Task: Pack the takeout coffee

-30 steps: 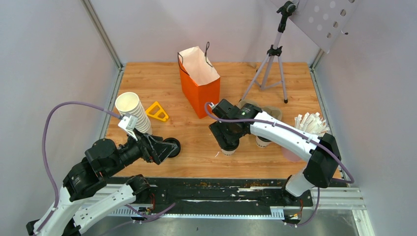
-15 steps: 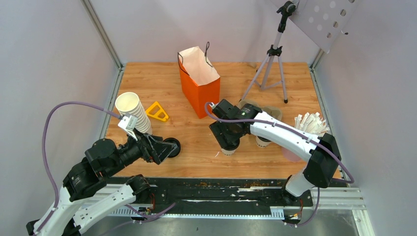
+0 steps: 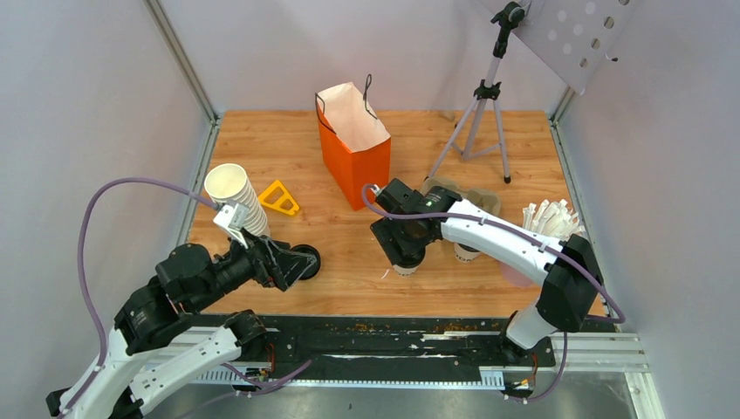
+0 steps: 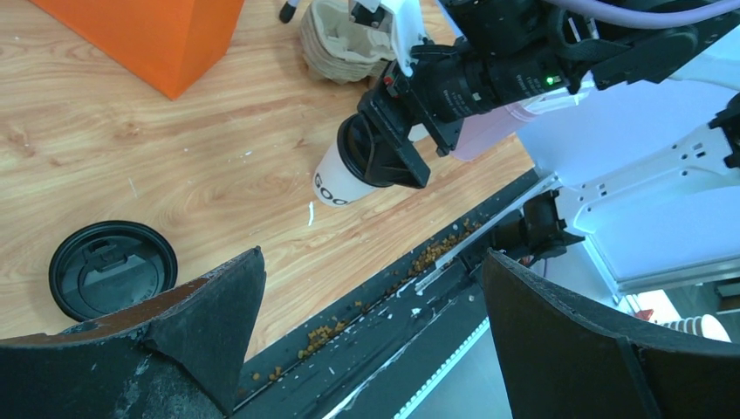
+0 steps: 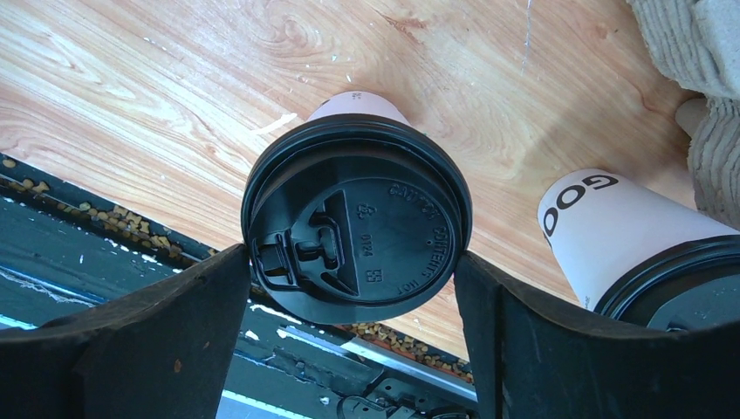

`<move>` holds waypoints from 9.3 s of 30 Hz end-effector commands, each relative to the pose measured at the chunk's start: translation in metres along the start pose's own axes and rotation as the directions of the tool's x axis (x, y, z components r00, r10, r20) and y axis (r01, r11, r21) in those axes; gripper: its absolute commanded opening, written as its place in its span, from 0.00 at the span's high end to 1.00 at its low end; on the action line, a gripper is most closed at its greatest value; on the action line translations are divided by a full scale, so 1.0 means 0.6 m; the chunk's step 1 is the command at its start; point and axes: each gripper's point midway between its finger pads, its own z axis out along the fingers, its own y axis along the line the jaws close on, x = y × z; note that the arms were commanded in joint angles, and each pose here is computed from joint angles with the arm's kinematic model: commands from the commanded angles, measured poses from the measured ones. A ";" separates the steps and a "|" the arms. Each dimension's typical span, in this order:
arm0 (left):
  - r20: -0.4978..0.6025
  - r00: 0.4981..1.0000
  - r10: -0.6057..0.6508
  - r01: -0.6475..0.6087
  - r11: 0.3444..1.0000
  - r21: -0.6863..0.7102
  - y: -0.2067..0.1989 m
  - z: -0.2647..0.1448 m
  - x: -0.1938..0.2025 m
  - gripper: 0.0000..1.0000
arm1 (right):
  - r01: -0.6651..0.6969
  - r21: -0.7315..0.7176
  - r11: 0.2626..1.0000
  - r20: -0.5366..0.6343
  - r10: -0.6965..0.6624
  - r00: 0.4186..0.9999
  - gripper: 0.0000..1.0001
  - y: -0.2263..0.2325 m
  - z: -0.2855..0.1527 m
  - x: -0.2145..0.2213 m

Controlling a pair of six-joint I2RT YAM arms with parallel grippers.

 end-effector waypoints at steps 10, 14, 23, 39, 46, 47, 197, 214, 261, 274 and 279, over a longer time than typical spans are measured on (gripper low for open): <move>-0.175 0.983 0.059 -0.055 0.998 0.029 -0.030 0.057 0.017 0.06 | -0.008 -0.122 0.993 0.168 0.028 0.985 0.15 0.016 -0.107 -0.038; -0.239 0.969 0.053 -0.041 0.998 0.054 -0.044 0.103 0.033 0.19 | -0.026 -0.157 0.987 0.219 0.060 0.974 0.24 0.005 -0.106 -0.054; -0.229 0.971 -0.070 0.089 0.993 0.075 -0.042 0.226 0.092 0.36 | -0.027 -0.306 0.952 0.215 0.097 0.972 0.55 -0.015 -0.064 -0.067; -0.253 0.960 -0.121 0.135 0.990 0.037 -0.010 0.366 0.165 0.45 | -0.037 -0.338 0.941 0.170 0.099 0.980 0.60 -0.058 -0.019 -0.042; -0.301 0.947 -0.109 0.114 0.994 -0.002 0.008 0.394 0.195 0.61 | -0.034 -0.330 0.943 0.169 0.095 0.981 0.68 -0.066 -0.013 -0.040; -0.305 0.946 -0.108 0.112 0.994 -0.004 0.009 0.397 0.198 0.62 | -0.034 -0.331 0.943 0.168 0.094 0.981 0.69 -0.065 -0.012 -0.040; -0.415 0.904 -0.098 0.084 0.995 -0.053 -0.018 0.418 0.207 0.54 | -0.339 -0.323 0.883 0.237 0.423 0.875 0.56 -0.093 -0.062 0.024; -0.479 0.871 -0.107 0.073 0.993 -0.089 0.009 0.430 0.257 0.60 | -0.363 -0.350 0.864 0.199 0.447 0.872 0.68 -0.088 -0.034 0.051; -0.450 0.864 -0.228 0.228 0.972 -0.054 -0.030 0.399 0.235 0.62 | -0.317 -0.405 0.858 0.315 0.456 0.833 0.68 -0.095 -0.057 0.052; -0.444 0.870 -0.213 0.183 0.977 -0.110 -0.013 0.393 0.231 0.57 | -0.349 -0.460 0.816 0.232 0.490 0.840 0.64 -0.072 -0.068 0.065; -0.425 0.886 -0.184 0.146 0.982 -0.121 -0.008 0.392 0.217 0.56 | -0.341 -0.515 0.787 0.229 0.509 0.830 0.58 -0.059 -0.073 0.051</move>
